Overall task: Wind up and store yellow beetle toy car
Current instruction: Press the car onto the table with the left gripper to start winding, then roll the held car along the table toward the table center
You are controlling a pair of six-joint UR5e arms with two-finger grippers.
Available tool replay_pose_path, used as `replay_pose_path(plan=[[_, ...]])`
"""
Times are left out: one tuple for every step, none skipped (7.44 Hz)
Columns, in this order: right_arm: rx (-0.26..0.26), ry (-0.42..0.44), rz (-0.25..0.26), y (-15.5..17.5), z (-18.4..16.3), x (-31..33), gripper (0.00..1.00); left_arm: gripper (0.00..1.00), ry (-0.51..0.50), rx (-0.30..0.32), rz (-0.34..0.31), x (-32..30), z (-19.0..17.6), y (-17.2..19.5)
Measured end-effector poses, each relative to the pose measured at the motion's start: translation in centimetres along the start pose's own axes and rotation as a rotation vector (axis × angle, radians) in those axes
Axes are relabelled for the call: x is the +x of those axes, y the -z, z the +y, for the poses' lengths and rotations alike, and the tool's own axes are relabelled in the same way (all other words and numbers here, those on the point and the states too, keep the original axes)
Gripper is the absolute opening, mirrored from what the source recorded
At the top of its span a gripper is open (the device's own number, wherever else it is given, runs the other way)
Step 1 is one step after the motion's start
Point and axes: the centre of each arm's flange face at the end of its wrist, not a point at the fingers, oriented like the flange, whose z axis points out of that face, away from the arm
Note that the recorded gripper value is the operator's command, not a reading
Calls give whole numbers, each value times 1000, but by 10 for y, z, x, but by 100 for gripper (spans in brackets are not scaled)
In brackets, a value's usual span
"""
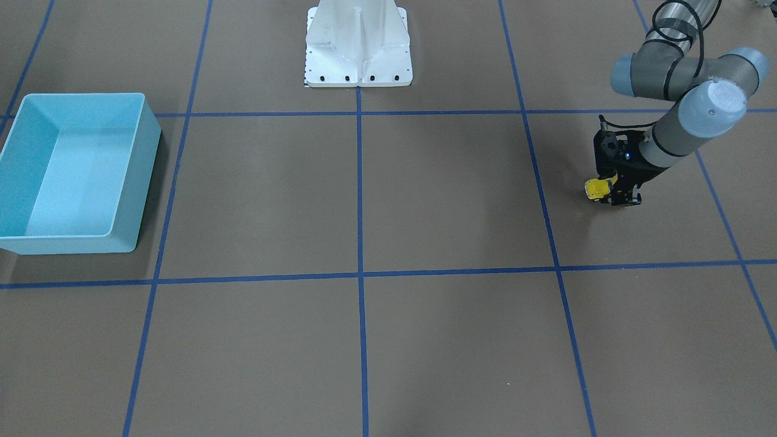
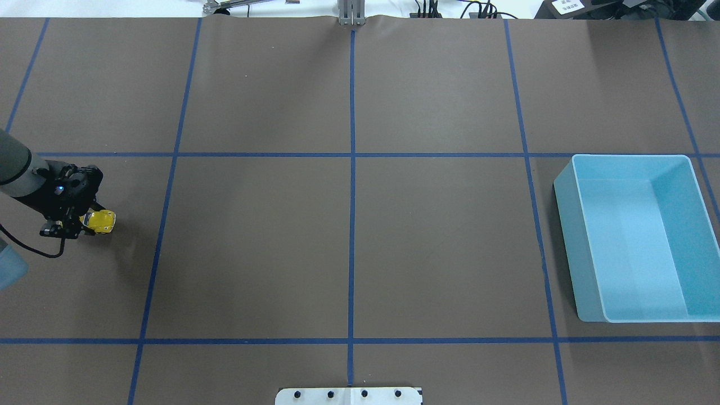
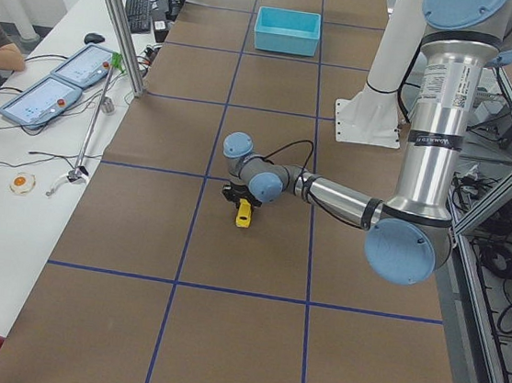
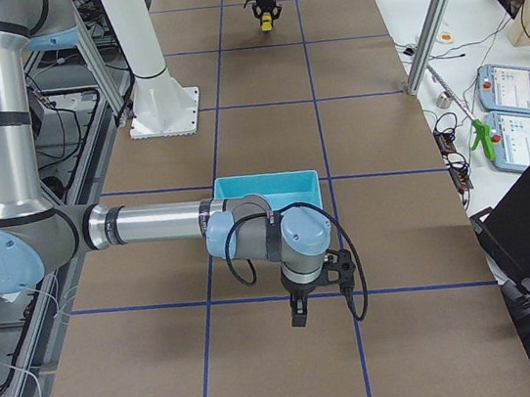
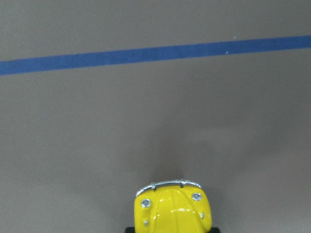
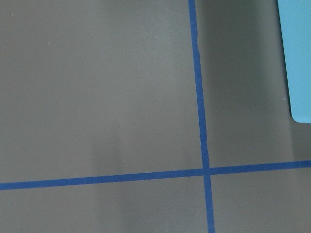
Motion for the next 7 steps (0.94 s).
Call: replay_pose_path(plan=[[0, 0, 0, 0, 0, 0, 100, 0, -7, 19, 5, 2, -4, 3], [-1, -1, 0, 0, 0, 0, 100, 0, -18, 39, 5, 3, -7, 5], [-1, -1, 0, 0, 0, 0, 100, 0, -31, 62, 1, 4, -9, 6], [-1, -1, 0, 0, 0, 0, 100, 0, -44, 94, 3, 5, -12, 7], [-1, -1, 0, 0, 0, 0, 100, 0, -59, 128, 8, 7, -16, 8], [-1, -1, 0, 0, 0, 0, 100, 0, -66, 151, 10, 6, -18, 7], [-2, -1, 0, -1, 1, 1, 100, 0, -63, 162, 10, 4, -20, 5]])
